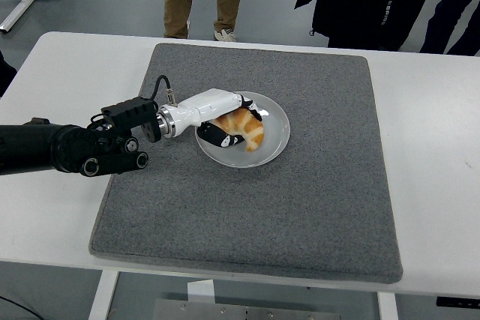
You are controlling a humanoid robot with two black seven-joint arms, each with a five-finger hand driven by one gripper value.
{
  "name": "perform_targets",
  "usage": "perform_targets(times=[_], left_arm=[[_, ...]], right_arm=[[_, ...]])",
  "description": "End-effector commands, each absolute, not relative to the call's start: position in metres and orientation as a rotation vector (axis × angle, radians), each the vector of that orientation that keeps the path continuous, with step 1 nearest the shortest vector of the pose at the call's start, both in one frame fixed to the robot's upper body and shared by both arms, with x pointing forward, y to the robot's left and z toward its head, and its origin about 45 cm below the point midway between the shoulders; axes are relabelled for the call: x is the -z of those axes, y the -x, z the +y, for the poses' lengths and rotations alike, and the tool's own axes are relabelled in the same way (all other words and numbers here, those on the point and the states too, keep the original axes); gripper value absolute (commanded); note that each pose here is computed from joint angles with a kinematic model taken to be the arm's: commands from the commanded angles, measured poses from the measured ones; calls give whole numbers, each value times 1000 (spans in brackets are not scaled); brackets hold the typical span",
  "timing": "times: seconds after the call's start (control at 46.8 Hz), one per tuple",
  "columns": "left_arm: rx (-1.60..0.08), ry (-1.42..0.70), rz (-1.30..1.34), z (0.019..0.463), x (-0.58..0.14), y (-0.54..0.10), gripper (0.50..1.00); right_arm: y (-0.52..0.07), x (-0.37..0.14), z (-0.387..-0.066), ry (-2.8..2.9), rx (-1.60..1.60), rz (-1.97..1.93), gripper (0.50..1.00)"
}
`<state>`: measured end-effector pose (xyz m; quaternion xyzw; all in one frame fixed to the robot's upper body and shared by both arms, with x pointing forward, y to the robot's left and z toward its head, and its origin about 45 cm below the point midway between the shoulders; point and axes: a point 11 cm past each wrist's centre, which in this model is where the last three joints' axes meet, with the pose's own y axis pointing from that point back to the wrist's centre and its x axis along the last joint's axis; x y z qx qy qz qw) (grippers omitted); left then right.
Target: Place the bread on the plate
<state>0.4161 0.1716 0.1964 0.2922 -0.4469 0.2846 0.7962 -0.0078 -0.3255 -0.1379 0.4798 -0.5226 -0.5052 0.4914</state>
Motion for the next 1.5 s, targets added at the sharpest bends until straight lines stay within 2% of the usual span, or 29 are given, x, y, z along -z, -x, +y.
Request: perform_targets(times=[0.0,0.085,0.235,0.47,0.641,0.769,0.812,0.983,1.474], left_arm=[[-623,-623,-969,172,-198,-417,638],[-631,-620,-977,172,-199,-417,692],[-633,-620,-978,173,-199,-417,698],[-633,-621,-976,173,-199,-417,743],[-633,-618,-976,173,-200,-417,842],[-636,-616,-969,173,-200,-416,891],[-637,-615,-969,172,-200,-417,926],[-639,-616,-966,174,-201,-417,983],[-798,-456,-875,186,-278,-447,992]], right_arm=[[8,138,-326,-1165,1226,-1269,952],[8,138,-325,-1164,1228,-1270,952],[8,138,-325,-1164,1228,-1270,952],[8,138,-325,-1164,1228,-1270,952],[8,138,-325,-1164,1228,-1270,952],[8,138,-325,-1164,1228,-1270,954],[8,138,-325,-1164,1228,-1270,952],[8,138,-325,-1164,1228,-1270,952],[8,138,-325,-1164,1228,-1270,952]])
